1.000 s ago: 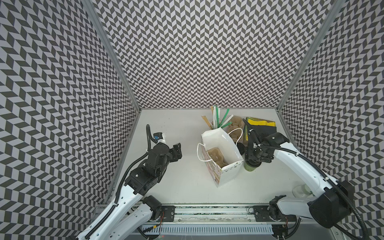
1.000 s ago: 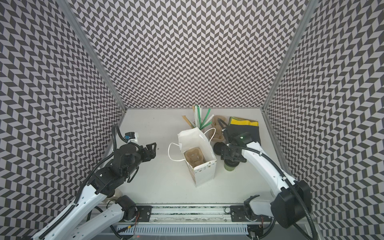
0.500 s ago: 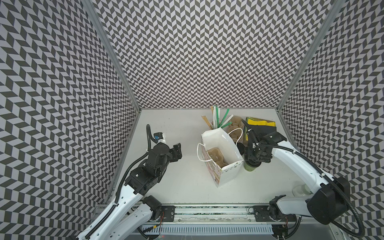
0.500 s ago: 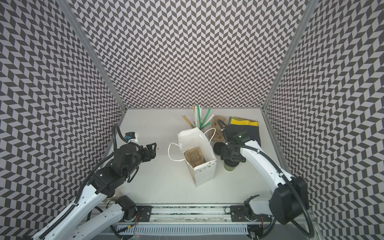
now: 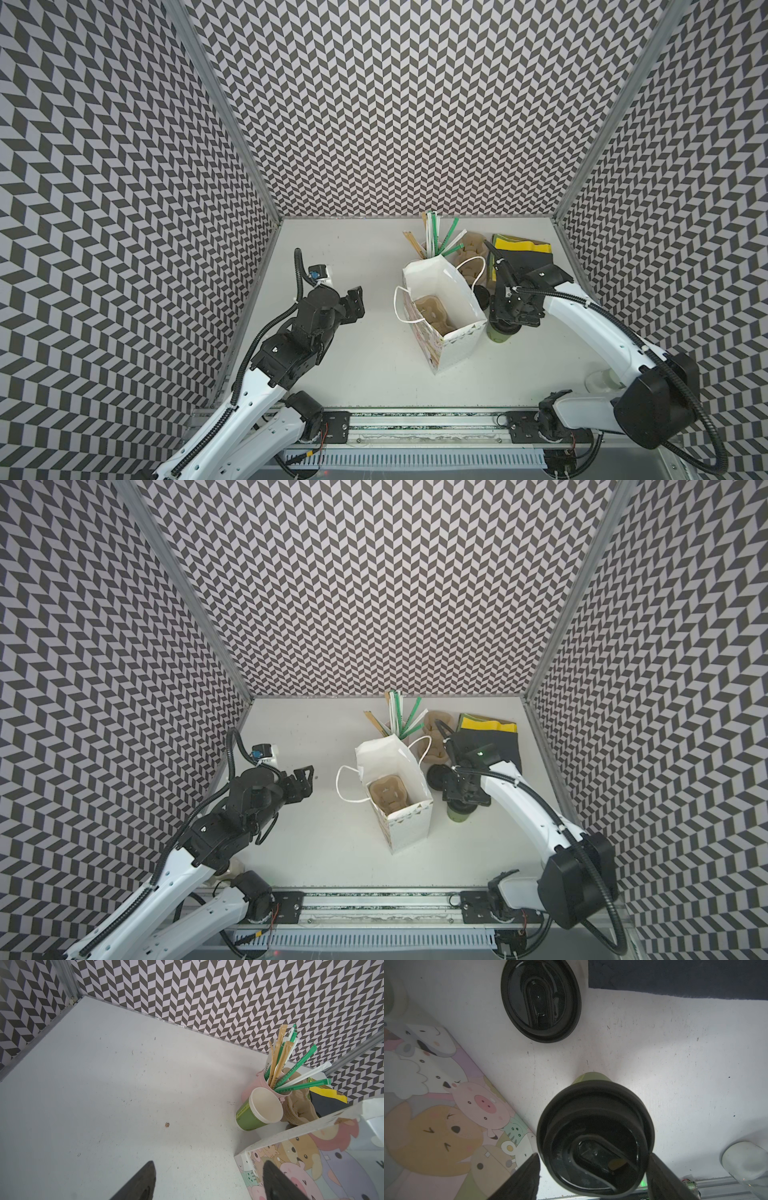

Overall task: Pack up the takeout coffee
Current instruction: 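Lift the green black-lidded coffee cup off the table with the right gripper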

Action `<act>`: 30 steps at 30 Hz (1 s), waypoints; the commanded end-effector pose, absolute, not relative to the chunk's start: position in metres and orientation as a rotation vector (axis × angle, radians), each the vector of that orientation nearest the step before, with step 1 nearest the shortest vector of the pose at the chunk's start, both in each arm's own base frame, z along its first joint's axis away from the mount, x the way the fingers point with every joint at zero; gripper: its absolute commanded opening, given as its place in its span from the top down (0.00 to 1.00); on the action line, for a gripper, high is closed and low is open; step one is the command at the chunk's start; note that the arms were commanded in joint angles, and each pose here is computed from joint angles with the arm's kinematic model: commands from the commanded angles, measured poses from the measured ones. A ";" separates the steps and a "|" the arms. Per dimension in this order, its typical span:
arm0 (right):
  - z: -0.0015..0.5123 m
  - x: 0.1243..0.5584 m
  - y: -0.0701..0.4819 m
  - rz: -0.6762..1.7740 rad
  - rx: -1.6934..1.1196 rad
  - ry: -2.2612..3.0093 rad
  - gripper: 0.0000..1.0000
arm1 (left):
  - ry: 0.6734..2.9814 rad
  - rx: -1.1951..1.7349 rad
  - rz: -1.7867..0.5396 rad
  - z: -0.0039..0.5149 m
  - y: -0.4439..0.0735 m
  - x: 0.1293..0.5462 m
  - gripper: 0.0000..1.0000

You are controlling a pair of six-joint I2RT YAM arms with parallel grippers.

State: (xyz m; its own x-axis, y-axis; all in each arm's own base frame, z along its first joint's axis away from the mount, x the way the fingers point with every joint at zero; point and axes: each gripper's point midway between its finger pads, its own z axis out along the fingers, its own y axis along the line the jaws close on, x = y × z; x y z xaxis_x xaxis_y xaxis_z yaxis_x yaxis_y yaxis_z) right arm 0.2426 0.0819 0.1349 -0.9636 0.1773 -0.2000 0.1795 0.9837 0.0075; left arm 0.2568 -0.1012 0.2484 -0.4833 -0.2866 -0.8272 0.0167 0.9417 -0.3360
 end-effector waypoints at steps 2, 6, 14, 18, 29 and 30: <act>0.133 0.245 0.082 -0.008 0.283 2.923 0.25 | 2.057 -0.190 -0.347 0.245 -0.099 0.257 0.12; 0.130 0.243 0.080 -0.017 0.289 2.931 0.28 | 2.057 -0.187 -0.349 0.245 -0.100 0.257 0.12; 0.118 0.238 0.080 -0.035 0.283 2.975 0.29 | 2.065 -0.179 -0.349 0.243 -0.102 0.258 0.12; 0.114 0.239 0.083 -0.031 0.248 2.993 0.26 | 2.065 -0.178 -0.353 0.243 -0.102 0.257 0.11; 0.114 0.238 0.085 -0.012 0.245 3.000 0.28 | 2.075 -0.176 -0.348 0.240 -0.103 0.258 0.12; 0.114 0.238 0.085 -0.008 0.244 3.002 0.33 | 2.074 -0.175 -0.349 0.241 -0.103 0.258 0.13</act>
State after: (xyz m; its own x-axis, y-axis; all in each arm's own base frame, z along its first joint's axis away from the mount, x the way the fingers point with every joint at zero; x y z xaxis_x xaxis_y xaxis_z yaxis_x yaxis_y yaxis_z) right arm 0.2457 0.0845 0.1259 -0.9694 0.1662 -0.1804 0.1673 0.9859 0.0091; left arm 0.2587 -0.1033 0.2433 -0.4988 -0.2745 -0.8221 0.0157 0.9455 -0.3252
